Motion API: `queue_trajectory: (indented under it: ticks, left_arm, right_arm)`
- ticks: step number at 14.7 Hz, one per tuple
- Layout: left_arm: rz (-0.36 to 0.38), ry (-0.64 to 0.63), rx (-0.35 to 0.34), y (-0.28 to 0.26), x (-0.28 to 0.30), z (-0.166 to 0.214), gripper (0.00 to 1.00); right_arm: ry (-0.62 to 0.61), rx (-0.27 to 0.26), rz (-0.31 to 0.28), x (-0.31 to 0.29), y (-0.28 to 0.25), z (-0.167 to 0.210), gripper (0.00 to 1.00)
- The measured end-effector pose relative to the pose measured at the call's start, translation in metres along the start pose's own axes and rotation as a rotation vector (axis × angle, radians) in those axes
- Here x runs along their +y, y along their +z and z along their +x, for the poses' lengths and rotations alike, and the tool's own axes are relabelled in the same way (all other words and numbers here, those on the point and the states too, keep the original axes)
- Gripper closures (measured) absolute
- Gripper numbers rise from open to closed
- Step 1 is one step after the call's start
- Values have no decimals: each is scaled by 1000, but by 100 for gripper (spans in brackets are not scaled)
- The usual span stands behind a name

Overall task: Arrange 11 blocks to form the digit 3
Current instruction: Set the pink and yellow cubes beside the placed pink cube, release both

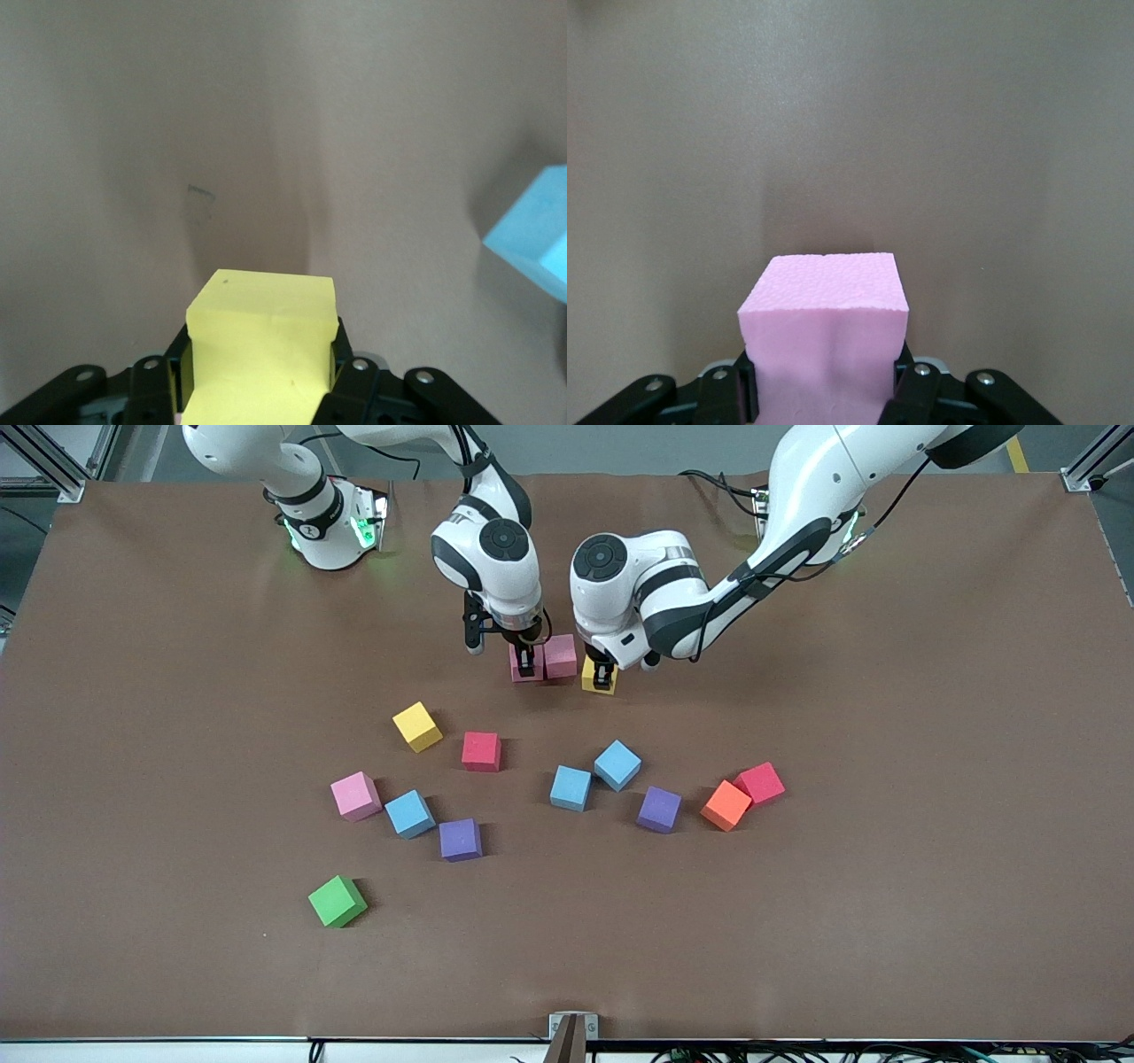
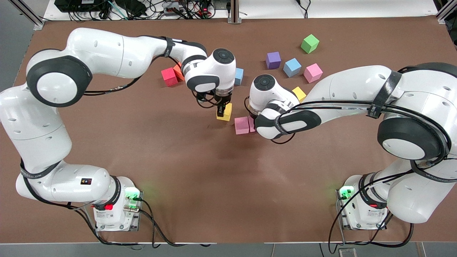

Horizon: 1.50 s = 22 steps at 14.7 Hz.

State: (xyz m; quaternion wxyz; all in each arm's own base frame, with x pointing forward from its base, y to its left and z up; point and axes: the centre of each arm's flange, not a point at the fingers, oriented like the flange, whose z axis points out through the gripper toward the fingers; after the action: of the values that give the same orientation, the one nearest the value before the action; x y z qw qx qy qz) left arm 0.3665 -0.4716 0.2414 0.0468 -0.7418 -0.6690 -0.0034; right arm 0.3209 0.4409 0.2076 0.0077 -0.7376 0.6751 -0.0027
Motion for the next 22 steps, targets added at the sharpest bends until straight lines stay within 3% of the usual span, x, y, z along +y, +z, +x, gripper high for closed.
queue_trajectory:
  ticks: [6,22]
  left_arm:
    - [25,-32,41,23,-12,3,41]
    - [37,-66,22,26,-27,-6,41]
  right_arm:
    - [-1,1,-1,0,2,-1,47]
    - [-6,1,-1,1,3,-4,47]
